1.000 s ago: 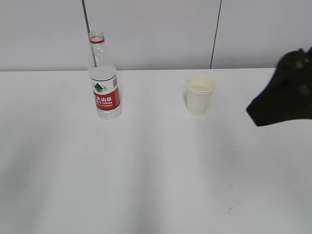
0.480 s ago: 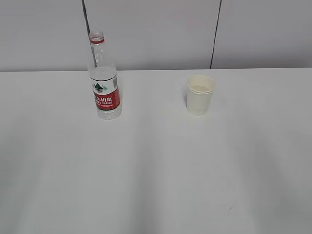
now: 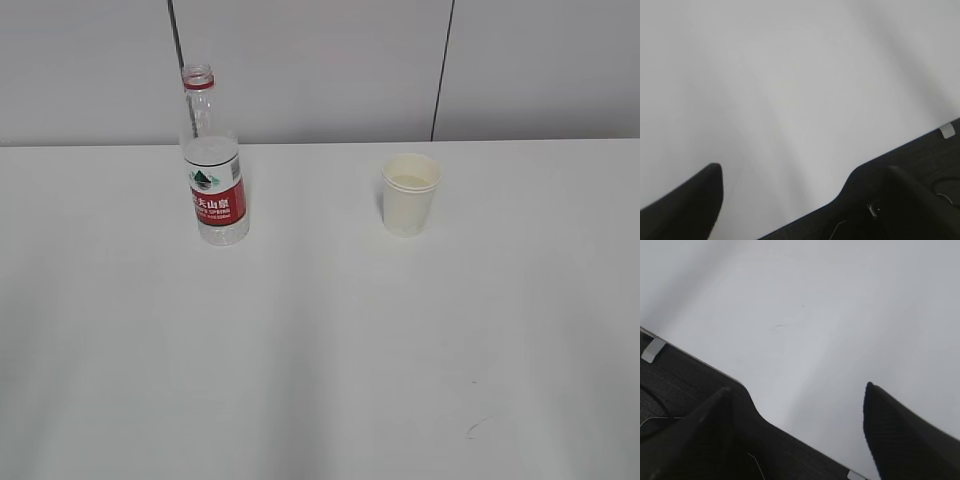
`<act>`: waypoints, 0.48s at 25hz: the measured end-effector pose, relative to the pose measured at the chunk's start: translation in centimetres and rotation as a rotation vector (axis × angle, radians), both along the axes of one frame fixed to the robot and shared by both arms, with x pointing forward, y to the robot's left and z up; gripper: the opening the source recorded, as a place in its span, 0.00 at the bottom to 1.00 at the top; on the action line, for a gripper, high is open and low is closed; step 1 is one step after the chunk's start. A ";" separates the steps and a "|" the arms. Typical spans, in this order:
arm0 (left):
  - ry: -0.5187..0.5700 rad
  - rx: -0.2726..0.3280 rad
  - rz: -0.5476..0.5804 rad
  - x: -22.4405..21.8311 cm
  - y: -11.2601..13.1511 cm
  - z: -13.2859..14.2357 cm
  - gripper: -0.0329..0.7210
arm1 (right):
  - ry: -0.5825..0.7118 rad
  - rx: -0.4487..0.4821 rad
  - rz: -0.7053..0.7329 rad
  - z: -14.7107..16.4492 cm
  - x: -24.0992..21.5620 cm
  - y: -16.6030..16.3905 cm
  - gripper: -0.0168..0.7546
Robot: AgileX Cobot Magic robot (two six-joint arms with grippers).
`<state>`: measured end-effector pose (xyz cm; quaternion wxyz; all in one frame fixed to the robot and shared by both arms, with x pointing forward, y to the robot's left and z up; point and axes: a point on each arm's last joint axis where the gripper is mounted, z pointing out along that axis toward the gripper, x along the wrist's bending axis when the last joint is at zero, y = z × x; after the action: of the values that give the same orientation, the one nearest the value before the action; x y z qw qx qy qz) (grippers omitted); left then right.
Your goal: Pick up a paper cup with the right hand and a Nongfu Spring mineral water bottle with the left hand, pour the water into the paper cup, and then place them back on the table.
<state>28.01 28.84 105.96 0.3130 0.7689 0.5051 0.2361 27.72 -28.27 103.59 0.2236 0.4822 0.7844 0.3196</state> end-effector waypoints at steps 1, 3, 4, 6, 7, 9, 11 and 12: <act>0.001 0.001 0.000 0.0 0.0 -0.1 0.79 | -0.002 -0.003 -0.013 -0.3 -0.2 -0.2 0.79; -0.002 -0.001 0.000 0.1 0.0 -0.1 0.79 | -0.015 -0.003 -0.029 -0.6 -0.5 -0.5 0.79; -0.003 -0.001 0.000 0.1 0.0 -0.1 0.79 | -0.018 -0.002 -0.031 -0.6 -0.5 -0.5 0.79; -0.006 -0.002 -0.001 0.1 0.0 -0.1 0.79 | -0.018 -0.003 -0.035 -0.7 -0.6 -0.6 0.79; -0.006 -0.002 -0.001 0.1 0.0 -0.1 0.79 | -0.018 -0.003 -0.035 -0.7 -0.6 -0.6 0.79; -0.006 -0.002 -0.001 0.1 0.0 -0.1 0.79 | -0.018 -0.005 -0.036 -0.7 -0.6 -0.6 0.78; -0.007 -0.003 -0.001 0.1 0.0 -0.1 0.79 | -0.018 -0.005 -0.038 -0.7 -0.6 -0.6 0.78; -0.007 -0.003 -0.001 0.1 0.0 -0.1 0.79 | -0.018 -0.005 -0.038 -0.7 -0.6 -0.6 0.78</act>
<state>28.07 28.81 105.90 0.3160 0.7680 0.5038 0.2378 27.17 -28.89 102.87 0.2380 0.4934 0.7739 0.3178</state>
